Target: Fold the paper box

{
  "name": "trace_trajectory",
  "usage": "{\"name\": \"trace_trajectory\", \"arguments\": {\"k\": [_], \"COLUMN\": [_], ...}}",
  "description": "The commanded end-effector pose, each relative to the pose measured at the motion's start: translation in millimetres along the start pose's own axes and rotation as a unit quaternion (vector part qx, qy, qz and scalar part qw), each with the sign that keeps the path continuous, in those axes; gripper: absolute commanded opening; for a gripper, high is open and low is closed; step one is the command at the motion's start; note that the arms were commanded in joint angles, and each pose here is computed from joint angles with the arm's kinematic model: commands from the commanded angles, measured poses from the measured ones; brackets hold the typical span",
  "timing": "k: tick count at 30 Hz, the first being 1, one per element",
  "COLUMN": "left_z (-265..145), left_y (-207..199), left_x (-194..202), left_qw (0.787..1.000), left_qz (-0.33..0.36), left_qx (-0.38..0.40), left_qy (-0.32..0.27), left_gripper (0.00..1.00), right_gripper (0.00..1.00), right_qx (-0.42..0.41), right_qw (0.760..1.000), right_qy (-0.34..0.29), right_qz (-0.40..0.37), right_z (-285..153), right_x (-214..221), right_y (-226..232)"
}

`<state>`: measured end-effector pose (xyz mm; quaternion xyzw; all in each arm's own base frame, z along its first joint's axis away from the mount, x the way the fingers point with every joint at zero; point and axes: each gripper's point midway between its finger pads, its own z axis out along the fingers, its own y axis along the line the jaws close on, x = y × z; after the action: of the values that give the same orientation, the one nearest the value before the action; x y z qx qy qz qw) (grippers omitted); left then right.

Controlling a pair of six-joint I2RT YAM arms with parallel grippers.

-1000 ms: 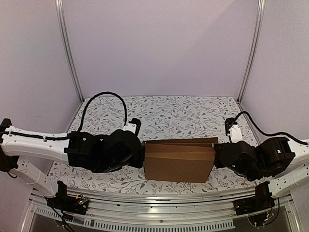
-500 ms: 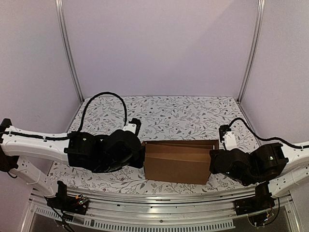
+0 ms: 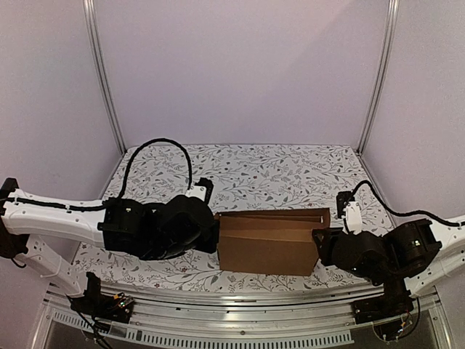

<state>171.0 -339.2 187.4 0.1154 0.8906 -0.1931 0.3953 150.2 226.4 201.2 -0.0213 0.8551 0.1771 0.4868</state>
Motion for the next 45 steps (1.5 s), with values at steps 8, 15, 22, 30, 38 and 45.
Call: {"name": "trace_trajectory", "arguments": {"k": [8,15,22,30,38,45], "left_z": [7,7,9,9,8,7], "left_y": [22,21,23,22,25,27], "left_x": [59,60,63,61,62,62], "left_qw": [0.993,0.992,0.992,0.992,0.992,0.992], "left_qz": [0.065,0.075,0.083,0.084,0.081,0.08], "left_qx": [-0.041,-0.039,-0.036,-0.033,-0.032,-0.033], "left_qy": [0.093,0.092,0.093,0.088,0.089,0.088], "left_gripper": [0.0,0.0,0.0,0.0,0.0,0.0], "right_gripper": [0.56,0.54,0.49,0.42,0.35,0.3], "right_qx": [-0.046,-0.033,0.013,0.032,0.053,0.068], "right_qw": [0.998,0.998,0.998,0.996,0.995,0.993], "right_qy": [0.019,0.03,0.055,0.076,0.081,0.086], "right_qz": [0.034,0.043,-0.002,-0.032,-0.03,-0.043], "right_z": [-46,-46,-23,-10,-4,5], "right_x": [-38,-47,-45,-33,-25,-21], "right_y": [-34,-27,-9,-3,-18,-17]}}
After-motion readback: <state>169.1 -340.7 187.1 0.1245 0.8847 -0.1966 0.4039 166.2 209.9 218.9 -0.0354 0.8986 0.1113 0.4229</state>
